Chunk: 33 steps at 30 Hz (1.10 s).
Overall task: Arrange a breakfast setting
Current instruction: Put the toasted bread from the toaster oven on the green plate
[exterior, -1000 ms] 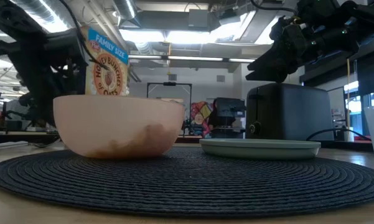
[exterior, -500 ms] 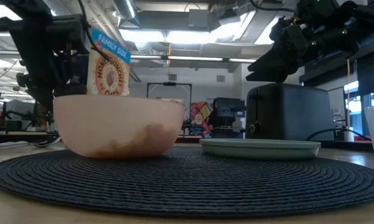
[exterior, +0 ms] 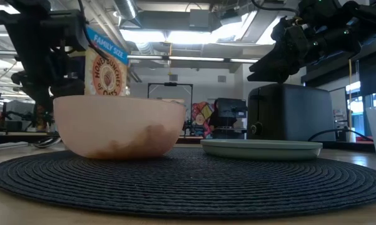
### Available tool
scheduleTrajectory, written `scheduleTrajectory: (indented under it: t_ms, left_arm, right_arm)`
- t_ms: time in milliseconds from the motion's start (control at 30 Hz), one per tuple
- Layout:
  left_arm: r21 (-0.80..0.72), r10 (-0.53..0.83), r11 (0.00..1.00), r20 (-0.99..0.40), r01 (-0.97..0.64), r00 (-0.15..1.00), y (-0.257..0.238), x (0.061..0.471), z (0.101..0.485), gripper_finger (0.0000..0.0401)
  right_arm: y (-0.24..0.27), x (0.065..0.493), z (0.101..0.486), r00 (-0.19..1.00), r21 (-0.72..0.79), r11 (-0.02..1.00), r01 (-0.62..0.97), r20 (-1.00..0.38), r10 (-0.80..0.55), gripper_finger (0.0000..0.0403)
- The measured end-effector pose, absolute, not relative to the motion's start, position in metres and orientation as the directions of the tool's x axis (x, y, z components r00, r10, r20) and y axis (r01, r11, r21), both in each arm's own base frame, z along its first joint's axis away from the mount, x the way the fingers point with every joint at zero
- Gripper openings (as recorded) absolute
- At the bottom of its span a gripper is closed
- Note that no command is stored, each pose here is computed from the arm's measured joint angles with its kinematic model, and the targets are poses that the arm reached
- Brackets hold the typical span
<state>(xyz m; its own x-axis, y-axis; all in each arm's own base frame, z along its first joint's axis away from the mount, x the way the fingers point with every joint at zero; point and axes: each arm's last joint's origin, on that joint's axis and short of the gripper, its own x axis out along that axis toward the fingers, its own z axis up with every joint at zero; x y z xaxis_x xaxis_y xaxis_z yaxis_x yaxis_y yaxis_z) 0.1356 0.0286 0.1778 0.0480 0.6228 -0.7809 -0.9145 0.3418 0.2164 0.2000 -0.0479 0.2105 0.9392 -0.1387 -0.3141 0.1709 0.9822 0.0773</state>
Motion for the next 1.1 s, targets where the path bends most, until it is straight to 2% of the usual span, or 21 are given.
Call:
scheduleTrajectory:
  t_ms: [133, 700, 867, 1100]
  left_arm:
    - [0.199, 0.608, 0.345, -0.792, -0.917, 0.057, 0.027, 0.136, 0.178, 0.0332]
    - [0.049, 0.399, 0.443, -0.905, -0.895, 0.148, -0.005, 0.137, 0.174, 0.0332]
    - [0.013, 0.383, 0.476, -0.903, -0.879, 0.194, -0.014, 0.141, 0.183, 0.0332]
    - [-0.1, 0.365, 0.526, -0.871, -0.845, 0.33, -0.025, 0.154, 0.205, 0.0332]
  right_arm:
    - [-0.048, 0.2, 0.21, 0.939, 0.077, 0.982, 0.171, -0.314, -0.139, 0.0278]
    - [-0.048, 0.2, 0.21, 0.939, 0.102, 0.979, 0.178, -0.315, -0.138, 0.0278]
    - [-0.048, 0.201, 0.213, 0.947, 0.111, 0.978, 0.176, -0.292, -0.138, 0.0278]
    - [-0.044, 0.205, 0.226, 0.97, 0.129, 0.992, 0.007, -0.24, 0.025, 0.0278]
